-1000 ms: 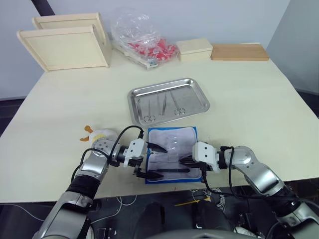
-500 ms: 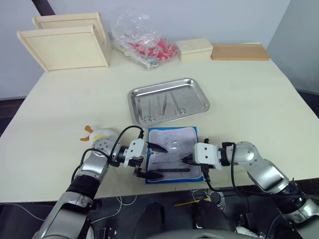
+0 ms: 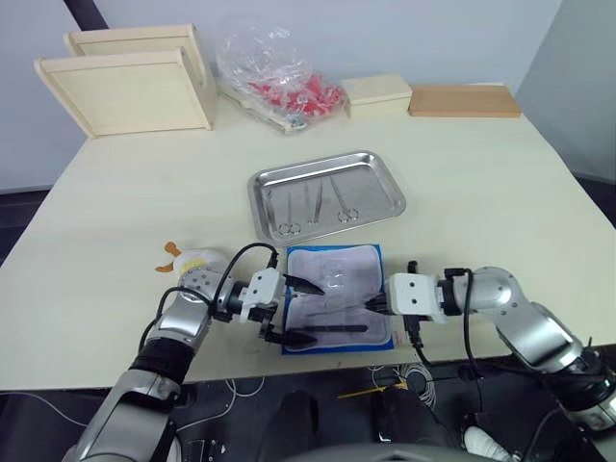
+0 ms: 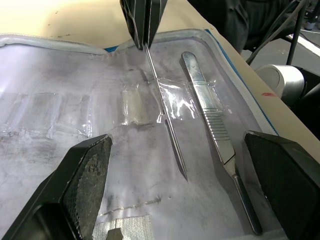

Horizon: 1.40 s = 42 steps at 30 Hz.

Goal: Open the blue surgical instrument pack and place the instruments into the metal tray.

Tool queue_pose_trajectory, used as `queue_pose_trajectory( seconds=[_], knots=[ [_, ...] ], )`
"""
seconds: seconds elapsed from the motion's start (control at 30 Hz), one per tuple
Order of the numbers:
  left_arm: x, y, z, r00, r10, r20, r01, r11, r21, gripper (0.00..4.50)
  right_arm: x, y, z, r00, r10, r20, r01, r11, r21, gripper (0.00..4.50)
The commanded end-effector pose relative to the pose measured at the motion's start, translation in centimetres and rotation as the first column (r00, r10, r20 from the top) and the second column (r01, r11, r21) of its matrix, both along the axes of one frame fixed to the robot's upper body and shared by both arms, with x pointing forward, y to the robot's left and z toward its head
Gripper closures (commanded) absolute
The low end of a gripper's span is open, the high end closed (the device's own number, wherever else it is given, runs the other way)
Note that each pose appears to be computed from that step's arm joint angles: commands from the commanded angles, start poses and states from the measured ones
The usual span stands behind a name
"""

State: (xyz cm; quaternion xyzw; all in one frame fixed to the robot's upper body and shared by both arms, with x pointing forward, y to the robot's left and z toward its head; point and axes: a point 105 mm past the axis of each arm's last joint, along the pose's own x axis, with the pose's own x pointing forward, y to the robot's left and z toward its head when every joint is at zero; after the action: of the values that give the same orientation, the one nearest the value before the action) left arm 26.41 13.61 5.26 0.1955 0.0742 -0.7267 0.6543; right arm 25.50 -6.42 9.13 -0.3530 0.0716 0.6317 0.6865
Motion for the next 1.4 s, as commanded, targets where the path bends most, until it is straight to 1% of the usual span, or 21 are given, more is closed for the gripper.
queue_pose_trajectory(
  seconds=[0.03, 0.57, 0.9, 1.23, 1.4],
  knots=[
    [-1.9, 1.1, -4.0, 0.989, 0.008, -0.148, 0.009, 0.993, 0.119, 0.0, 0.1, -0.5, 2.2, 0.997, 0.019, 0.073, -0.018, 1.0, -0.003, 4.46],
    [-1.8, 1.1, -4.1, 0.99, 0.005, -0.144, 0.012, 0.993, 0.119, 0.0, -0.3, -2.8, 3.4, 0.995, 0.015, 0.101, -0.006, 0.996, -0.089, 4.46],
    [-1.7, 1.0, -4.1, 0.989, 0.005, -0.145, 0.012, 0.993, 0.118, 0.0, -0.1, -4.8, 3.9, 0.995, 0.0, 0.104, 0.013, 0.991, -0.13, 4.46],
    [-1.8, 1.0, -4.3, 0.989, 0.007, -0.146, 0.011, 0.993, 0.119, 0.0, -0.1, -6.6, 4.4, 0.994, -0.025, 0.107, 0.041, 0.987, -0.152, 4.46],
    [-1.8, 1.0, -4.3, 0.989, 0.005, -0.146, 0.013, 0.993, 0.12, 0.0, 0.1, -6.9, 4.8, 0.992, -0.042, 0.12, 0.059, 0.987, -0.147, 4.46]
  ],
)
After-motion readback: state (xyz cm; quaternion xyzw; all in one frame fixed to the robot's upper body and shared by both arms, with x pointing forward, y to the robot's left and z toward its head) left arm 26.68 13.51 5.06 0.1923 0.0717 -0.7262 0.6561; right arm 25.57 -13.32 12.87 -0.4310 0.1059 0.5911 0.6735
